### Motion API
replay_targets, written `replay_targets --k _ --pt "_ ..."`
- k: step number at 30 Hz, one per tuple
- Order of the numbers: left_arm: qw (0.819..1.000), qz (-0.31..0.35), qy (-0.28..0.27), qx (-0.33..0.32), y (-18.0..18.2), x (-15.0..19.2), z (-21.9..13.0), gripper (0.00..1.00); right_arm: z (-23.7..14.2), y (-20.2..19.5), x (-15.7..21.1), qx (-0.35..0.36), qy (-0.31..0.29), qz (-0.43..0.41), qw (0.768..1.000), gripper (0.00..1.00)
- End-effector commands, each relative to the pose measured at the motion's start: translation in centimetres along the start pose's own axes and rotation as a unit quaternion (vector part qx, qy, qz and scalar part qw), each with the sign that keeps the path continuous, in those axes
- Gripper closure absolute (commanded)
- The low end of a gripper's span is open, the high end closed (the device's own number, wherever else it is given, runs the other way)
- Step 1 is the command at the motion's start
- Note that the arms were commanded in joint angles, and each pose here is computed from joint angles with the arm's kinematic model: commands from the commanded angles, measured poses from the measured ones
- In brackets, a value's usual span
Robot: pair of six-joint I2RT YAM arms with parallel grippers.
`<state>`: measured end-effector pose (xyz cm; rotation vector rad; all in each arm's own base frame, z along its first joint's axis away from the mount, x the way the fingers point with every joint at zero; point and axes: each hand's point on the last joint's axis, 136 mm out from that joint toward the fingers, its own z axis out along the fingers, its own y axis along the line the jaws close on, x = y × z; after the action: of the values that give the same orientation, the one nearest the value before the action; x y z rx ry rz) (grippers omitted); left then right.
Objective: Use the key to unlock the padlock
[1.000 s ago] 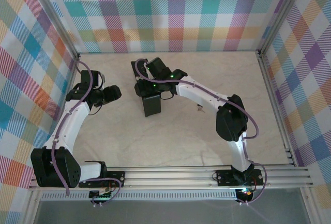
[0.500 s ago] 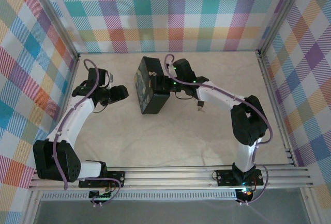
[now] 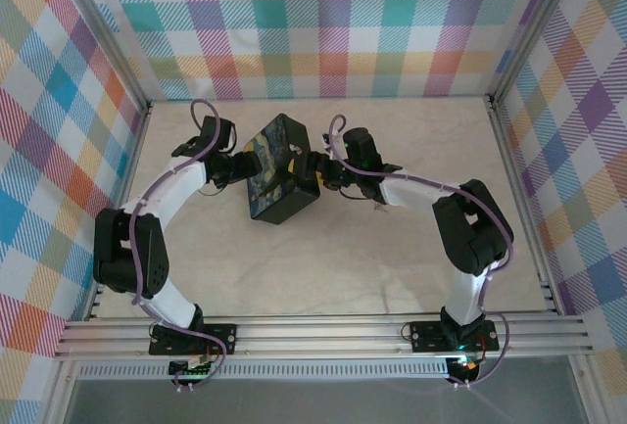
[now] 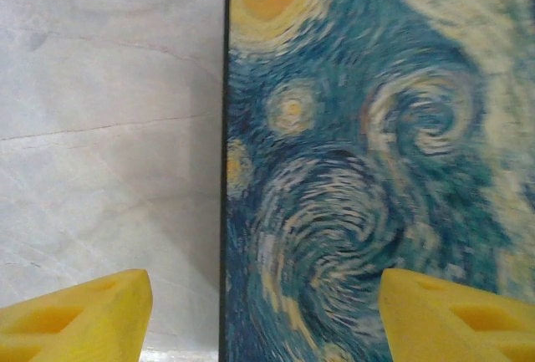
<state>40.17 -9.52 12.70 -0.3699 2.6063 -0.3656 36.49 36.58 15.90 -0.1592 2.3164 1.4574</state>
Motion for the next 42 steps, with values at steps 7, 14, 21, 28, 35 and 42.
replay_targets --k 7,14,21,28,35,42 --pt "1.0 -0.01 -0.007 -0.028 1.7 -0.2 2.1 0.29 2.8 -2.6 2.7 0.021 0.05 0.025 0.998 0.09" --pt "0.998 -0.011 -0.007 -0.054 3.5 -0.2 2.5 0.29 3.2 -3.4 3.2 0.034 0.055 0.025 0.998 0.07" --pt "0.999 -0.01 0.011 -0.052 4.2 0.8 3.7 0.29 2.4 -4.0 3.3 0.055 0.055 0.011 0.997 0.0" --pt "0.999 -0.023 0.0 -0.045 3.9 0.3 3.0 0.29 3.0 -3.8 2.8 0.053 0.064 0.011 0.996 0.0" --pt "0.998 -0.027 -0.019 -0.044 4.1 -1.0 0.9 0.29 2.8 -4.3 2.9 0.087 0.077 0.0 0.993 0.0" --pt "0.998 -0.012 -0.058 -0.037 3.6 -2.5 -2.5 0.26 0.7 -3.2 2.4 0.105 0.071 -0.041 0.991 0.01"
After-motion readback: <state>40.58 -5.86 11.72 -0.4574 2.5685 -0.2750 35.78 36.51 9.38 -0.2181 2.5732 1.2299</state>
